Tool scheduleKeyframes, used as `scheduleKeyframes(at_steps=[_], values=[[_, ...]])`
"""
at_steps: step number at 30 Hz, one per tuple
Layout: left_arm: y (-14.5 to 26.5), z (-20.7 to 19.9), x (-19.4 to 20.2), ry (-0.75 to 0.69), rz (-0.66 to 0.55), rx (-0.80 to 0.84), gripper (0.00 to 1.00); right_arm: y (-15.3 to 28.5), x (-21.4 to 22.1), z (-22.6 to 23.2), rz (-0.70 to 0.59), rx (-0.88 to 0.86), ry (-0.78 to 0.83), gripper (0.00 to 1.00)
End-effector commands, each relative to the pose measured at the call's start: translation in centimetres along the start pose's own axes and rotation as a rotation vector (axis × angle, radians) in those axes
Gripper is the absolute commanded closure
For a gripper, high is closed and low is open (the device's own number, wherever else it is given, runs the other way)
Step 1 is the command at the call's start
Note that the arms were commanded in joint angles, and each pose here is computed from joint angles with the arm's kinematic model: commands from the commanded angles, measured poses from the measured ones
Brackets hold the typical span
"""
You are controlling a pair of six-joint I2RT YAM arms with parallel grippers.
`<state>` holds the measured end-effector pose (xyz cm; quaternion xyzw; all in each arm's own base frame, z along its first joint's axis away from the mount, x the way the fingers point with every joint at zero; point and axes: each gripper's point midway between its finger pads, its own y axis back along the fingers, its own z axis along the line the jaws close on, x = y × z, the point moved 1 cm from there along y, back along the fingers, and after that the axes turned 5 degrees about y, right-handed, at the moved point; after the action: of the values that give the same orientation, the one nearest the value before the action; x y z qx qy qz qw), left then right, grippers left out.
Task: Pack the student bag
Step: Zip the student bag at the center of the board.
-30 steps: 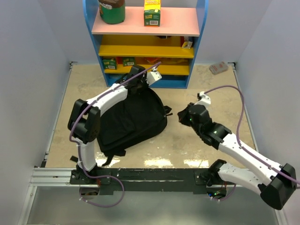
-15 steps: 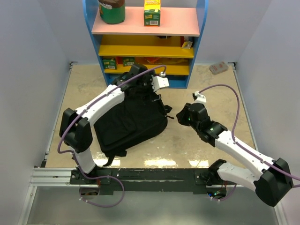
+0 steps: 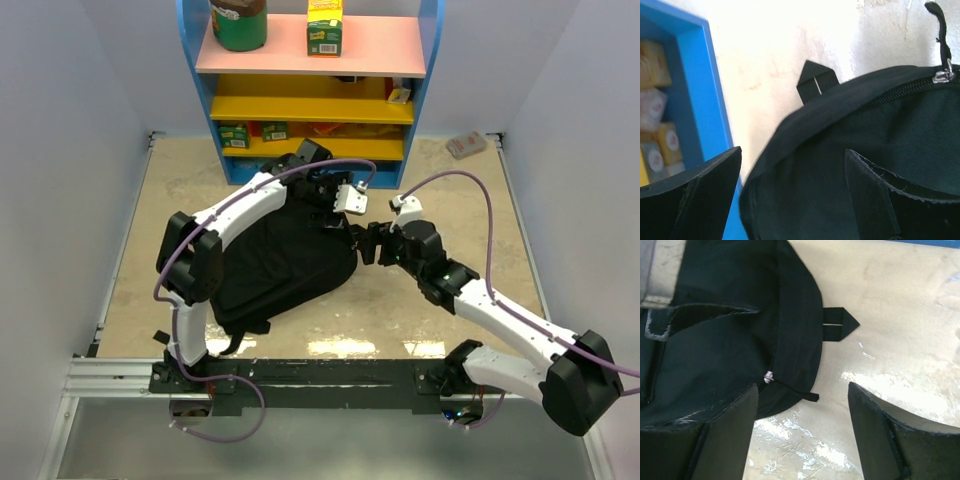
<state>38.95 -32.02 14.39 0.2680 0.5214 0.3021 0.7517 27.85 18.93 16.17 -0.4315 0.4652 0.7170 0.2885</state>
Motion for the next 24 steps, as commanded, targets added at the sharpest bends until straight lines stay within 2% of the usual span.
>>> scheduleKeyframes(at_steps=[1,5,11,15,17,18,22,24], values=[[-0.4,0.8,-2.3,-0.115,-0.096,0.048,0.13,-1.3,-0.6,1.8,-0.026,-0.108,0.092,0.28],[-1.4,0.4,-2.0,-0.123,-0.099,0.079,0.18,-2.3,0.1,2.0,-0.013,-0.129,0.123,0.32],[-2.2,-0.6,-0.7,-0.158,-0.071,0.143,0.3,-3.4,2.0,2.2,0.034,-0.149,0.125,0.47],[-2.7,-0.5,-0.3,-0.162,-0.074,0.148,0.46,-3.7,1.9,2.2,0.027,-0.146,0.126,0.62],[-3.0,-0.7,-0.5,-0.161,-0.087,0.155,0.49,-3.9,1.9,2.2,0.038,-0.145,0.133,0.7],[-3.1,-0.8,-0.5,-0.147,-0.091,0.155,0.53,-4.0,2.2,2.3,0.045,-0.151,0.135,0.78],[-2.8,-0.3,-1.0,-0.149,-0.114,0.122,0.65,-4.0,2.7,2.2,0.063,-0.147,0.122,1.0],[-2.8,-0.4,-1.2,-0.143,-0.119,0.116,0.73,-4.0,2.9,2.3,0.072,-0.144,0.098,1.0]])
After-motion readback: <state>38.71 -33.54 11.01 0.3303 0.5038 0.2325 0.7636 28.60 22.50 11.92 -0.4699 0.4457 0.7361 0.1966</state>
